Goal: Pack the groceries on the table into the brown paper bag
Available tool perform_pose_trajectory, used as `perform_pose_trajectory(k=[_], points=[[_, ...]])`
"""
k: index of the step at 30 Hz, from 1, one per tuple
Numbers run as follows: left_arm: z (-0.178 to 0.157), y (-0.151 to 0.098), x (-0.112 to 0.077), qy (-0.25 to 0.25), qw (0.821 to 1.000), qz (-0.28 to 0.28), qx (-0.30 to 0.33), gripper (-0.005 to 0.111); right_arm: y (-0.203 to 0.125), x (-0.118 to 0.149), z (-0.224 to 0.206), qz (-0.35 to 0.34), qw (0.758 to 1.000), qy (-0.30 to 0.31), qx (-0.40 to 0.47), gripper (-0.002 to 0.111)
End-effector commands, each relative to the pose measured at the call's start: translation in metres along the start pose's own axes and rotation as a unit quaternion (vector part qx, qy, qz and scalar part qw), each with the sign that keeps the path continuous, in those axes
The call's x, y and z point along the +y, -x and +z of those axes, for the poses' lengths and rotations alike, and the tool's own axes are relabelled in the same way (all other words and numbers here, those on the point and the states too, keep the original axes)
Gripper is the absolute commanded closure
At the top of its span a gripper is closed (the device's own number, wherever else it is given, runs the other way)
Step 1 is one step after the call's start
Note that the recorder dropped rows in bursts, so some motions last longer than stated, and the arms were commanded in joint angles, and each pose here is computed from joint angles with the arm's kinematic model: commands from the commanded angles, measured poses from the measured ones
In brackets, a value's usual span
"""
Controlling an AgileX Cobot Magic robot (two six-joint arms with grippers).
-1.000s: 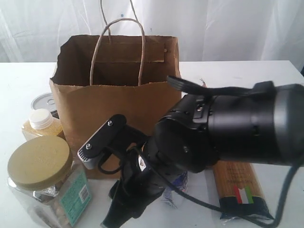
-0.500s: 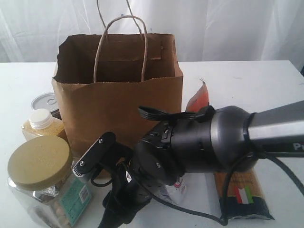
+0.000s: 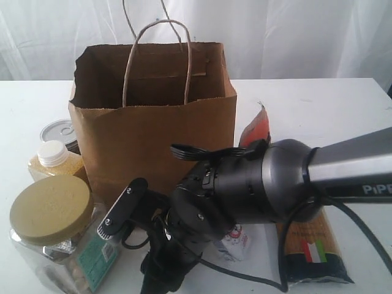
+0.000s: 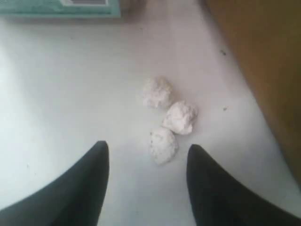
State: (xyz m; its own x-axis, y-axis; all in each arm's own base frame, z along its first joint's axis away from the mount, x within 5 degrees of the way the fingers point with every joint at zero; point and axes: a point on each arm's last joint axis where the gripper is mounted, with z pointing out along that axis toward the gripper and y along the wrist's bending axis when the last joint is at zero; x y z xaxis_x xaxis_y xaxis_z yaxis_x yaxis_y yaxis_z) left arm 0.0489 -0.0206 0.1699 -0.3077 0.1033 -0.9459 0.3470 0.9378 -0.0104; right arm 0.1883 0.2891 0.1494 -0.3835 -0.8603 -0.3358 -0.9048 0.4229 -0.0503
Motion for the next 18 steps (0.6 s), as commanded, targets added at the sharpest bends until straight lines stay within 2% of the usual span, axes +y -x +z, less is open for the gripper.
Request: perform_pose_trajectory(k=[1, 11, 18], points=[[0.000, -0.001, 0.000, 0.001, 1.000, -0.007, -0.002, 0.107, -0.010, 0.000, 0.000, 0.024, 0.999, 0.011, 0.043, 0.060], [0.000, -0.001, 0.000, 0.001, 1.000, -0.007, -0.002, 0.107, -0.002, -0.001, -0.034, 0.026, 1.000, 0.004, -0.011, 0.060], [0.000, -0.001, 0.000, 0.001, 1.000, -0.007, -0.002, 0.107, -0.006, 0.000, -0.039, 0.037, 0.999, 0.007, 0.007, 0.060]])
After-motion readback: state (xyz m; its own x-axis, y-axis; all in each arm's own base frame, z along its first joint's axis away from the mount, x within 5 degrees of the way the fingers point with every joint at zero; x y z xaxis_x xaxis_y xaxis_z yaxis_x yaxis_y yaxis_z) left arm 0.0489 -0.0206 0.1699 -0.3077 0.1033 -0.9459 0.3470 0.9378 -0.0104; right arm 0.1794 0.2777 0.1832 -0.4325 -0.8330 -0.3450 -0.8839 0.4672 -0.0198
